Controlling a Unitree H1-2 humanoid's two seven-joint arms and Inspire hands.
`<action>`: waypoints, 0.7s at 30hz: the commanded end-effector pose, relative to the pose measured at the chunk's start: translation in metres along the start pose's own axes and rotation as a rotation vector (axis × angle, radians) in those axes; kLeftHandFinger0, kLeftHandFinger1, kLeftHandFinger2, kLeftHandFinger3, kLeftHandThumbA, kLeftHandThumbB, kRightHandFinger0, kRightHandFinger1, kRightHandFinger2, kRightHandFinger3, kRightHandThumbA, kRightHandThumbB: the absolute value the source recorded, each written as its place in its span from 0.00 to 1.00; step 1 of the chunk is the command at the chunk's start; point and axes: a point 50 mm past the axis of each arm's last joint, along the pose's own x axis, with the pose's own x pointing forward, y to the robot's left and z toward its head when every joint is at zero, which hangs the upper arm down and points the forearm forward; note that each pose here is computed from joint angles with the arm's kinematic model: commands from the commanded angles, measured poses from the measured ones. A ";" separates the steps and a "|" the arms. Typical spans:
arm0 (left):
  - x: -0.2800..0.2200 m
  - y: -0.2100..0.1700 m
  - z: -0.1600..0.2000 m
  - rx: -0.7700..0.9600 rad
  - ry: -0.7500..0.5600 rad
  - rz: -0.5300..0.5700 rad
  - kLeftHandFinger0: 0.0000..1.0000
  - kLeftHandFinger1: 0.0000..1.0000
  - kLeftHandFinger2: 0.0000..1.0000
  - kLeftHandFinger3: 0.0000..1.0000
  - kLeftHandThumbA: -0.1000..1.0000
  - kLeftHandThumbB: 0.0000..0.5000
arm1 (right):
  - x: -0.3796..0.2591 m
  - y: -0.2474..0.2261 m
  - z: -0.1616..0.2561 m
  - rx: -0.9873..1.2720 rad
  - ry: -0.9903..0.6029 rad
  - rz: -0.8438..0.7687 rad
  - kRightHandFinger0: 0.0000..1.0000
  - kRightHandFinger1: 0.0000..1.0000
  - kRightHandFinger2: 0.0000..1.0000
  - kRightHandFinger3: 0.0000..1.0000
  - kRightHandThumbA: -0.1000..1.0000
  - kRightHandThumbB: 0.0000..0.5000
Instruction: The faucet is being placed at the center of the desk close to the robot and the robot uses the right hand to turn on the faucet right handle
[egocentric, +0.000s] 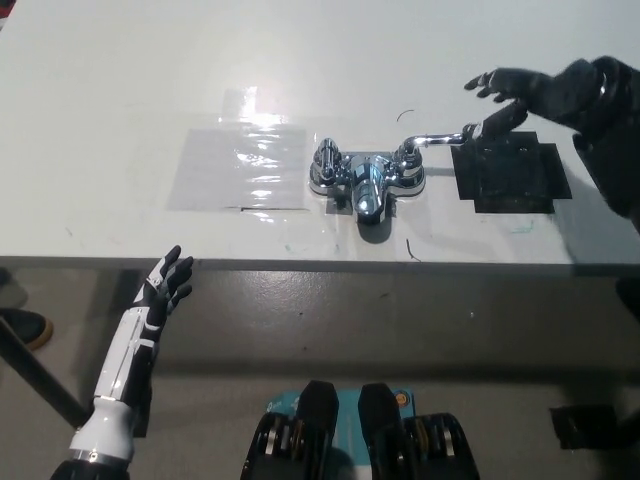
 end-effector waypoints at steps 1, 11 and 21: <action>0.004 0.013 0.012 0.010 -0.071 -0.003 1.00 1.00 1.00 1.00 1.00 0.53 | -0.227 -0.080 0.072 -0.160 -0.695 0.138 1.00 1.00 1.00 1.00 0.81 1.00; 0.030 0.018 0.018 0.012 -0.105 0.010 1.00 1.00 1.00 1.00 1.00 0.52 | -0.371 -0.138 0.032 0.061 -1.079 -0.508 1.00 1.00 1.00 1.00 1.00 0.84; 0.038 0.018 0.018 0.005 -0.110 0.015 1.00 1.00 1.00 1.00 1.00 0.51 | -0.421 -0.157 0.028 0.194 -1.269 -0.740 1.00 1.00 1.00 1.00 1.00 0.84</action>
